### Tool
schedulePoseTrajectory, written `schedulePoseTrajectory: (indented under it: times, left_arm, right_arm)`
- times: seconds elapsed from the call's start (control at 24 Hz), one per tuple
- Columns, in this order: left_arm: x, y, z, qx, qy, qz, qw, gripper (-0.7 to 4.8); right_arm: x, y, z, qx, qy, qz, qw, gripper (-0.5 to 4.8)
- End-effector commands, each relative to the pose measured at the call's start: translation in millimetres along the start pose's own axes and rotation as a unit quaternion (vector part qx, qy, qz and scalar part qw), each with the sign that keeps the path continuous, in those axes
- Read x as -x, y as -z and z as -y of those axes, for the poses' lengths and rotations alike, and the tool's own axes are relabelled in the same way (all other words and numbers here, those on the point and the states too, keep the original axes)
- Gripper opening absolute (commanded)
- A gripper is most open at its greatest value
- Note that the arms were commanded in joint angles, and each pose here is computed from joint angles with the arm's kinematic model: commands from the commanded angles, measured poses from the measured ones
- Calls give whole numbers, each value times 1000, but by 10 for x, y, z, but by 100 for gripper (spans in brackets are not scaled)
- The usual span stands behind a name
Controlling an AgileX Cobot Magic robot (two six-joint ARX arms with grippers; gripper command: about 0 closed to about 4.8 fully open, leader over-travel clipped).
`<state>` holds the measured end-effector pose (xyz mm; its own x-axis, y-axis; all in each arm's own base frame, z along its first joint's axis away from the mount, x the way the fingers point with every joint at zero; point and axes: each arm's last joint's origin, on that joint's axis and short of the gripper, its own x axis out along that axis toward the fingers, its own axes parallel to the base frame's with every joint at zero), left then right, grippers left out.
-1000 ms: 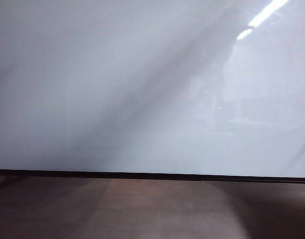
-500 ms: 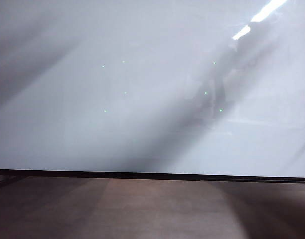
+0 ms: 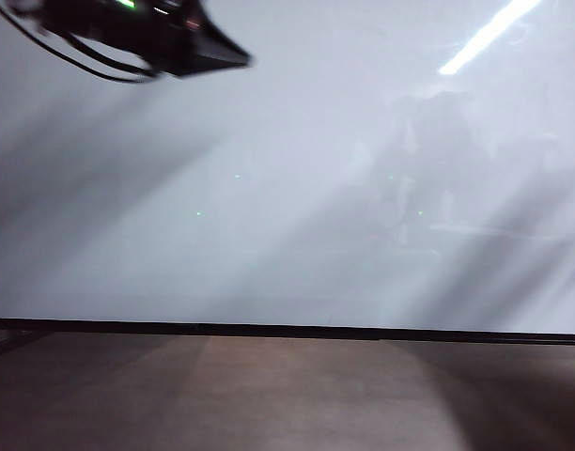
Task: Reach to the right to find the marker pen, pick it up, and write the number 0 on the whiteboard.
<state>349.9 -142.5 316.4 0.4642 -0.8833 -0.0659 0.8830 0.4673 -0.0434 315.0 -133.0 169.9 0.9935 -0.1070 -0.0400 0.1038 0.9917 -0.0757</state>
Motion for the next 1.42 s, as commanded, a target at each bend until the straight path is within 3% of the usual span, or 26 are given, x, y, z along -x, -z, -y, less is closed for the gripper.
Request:
schedulePoseTrajectory:
  times: [0.04, 0.17, 0.42, 0.62, 0.67, 0.71, 0.79, 1.08, 1.17, 1.42]
  left_arm:
    - [-331, -83, 261, -51, 20, 18, 998, -5]
    - [-593, -115, 391, -75, -25, 19, 997, -5]
    - [-1246, 20, 498, -54, 12, 1, 998, -5]
    - [-1385, 111, 585, -57, -19, -4, 998, -5]
    - [-1386, 109, 585, -58, -19, -2, 998, -5]
    - [-1391, 106, 596, -59, -18, -1, 998, -5]
    - [-1408, 106, 637, -59, -13, -1, 998, -5]
    - [-1411, 122, 649, -52, -6, -8, 999, -5]
    - [-1414, 123, 656, -52, -5, -8, 999, -5]
    - [-1415, 151, 660, -47, -4, -22, 999, -5]
  right_arm:
    - [-34, -26, 30, 20, -9, 34, 999, -6]
    - [-32, 8, 65, 19, 3, 32, 999, -5]
    - [-323, 324, 121, 7, -3, 3, 1000, 3]
    - [-360, 390, 139, 11, 0, 16, 1000, 151]
    - [-360, 388, 139, 12, 0, 17, 1000, 190]
    - [-359, 378, 138, 13, -3, 22, 1000, 269]
    - [-368, 341, 144, 16, -1, 36, 999, 328]
    - [-565, 137, 196, 2, 10, 77, 997, 328]
    - [-641, 145, 224, -39, 7, 71, 997, 328]
    - [-758, 286, 222, -32, 3, 63, 997, 328]
